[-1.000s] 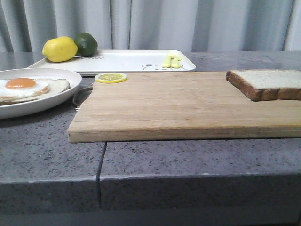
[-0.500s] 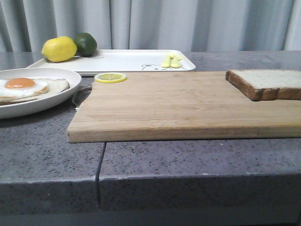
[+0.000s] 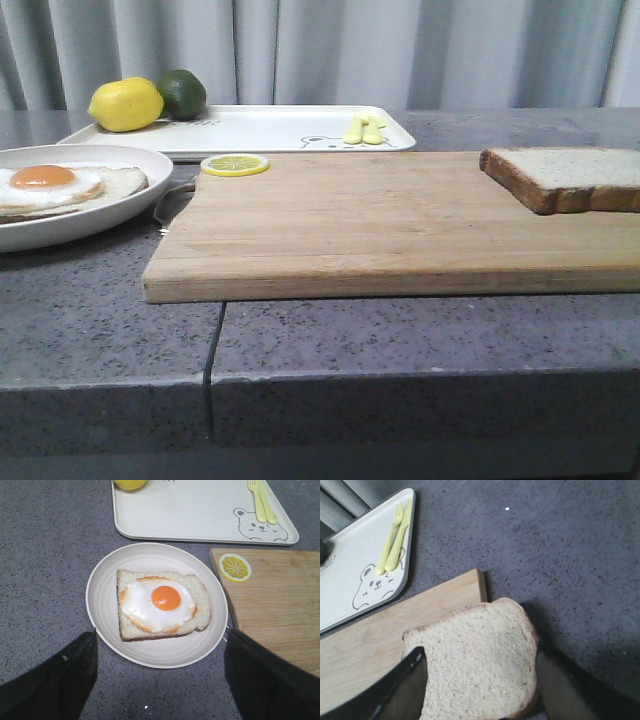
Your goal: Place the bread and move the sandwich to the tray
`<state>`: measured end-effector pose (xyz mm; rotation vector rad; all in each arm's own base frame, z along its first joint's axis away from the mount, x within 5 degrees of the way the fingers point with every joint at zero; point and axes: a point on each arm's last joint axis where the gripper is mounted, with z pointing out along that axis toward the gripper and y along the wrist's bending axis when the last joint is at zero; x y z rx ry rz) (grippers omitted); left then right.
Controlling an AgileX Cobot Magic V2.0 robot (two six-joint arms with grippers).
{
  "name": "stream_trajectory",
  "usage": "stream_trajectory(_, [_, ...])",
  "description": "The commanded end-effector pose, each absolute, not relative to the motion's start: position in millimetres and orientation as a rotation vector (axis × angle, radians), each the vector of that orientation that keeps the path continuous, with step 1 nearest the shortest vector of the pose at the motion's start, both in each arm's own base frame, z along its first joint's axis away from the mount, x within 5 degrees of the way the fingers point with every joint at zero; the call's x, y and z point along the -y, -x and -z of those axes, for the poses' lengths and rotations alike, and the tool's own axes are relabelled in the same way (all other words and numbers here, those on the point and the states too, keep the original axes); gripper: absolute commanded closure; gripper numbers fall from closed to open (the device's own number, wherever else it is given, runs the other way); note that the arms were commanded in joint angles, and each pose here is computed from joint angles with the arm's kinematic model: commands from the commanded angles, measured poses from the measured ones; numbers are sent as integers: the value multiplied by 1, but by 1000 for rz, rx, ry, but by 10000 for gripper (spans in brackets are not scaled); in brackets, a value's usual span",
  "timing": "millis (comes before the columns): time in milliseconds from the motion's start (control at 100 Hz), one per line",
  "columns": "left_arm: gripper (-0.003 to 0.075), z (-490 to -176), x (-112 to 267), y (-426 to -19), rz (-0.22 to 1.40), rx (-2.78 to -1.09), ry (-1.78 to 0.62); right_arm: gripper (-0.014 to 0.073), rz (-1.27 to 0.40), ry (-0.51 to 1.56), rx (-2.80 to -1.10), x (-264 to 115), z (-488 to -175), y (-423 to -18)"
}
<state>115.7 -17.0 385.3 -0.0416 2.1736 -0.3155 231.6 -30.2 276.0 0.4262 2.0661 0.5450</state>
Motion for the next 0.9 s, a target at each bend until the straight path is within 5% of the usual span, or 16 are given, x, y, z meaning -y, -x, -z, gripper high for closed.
stream_trajectory(0, [229,-400,18,-118,334,-2084,51,119,-574,-440,-2023,32,-283,-238])
stream_trajectory(890, [229,-400,18,-118,334,-2084,51,119,-687,-509,-2158,36,-238,-265])
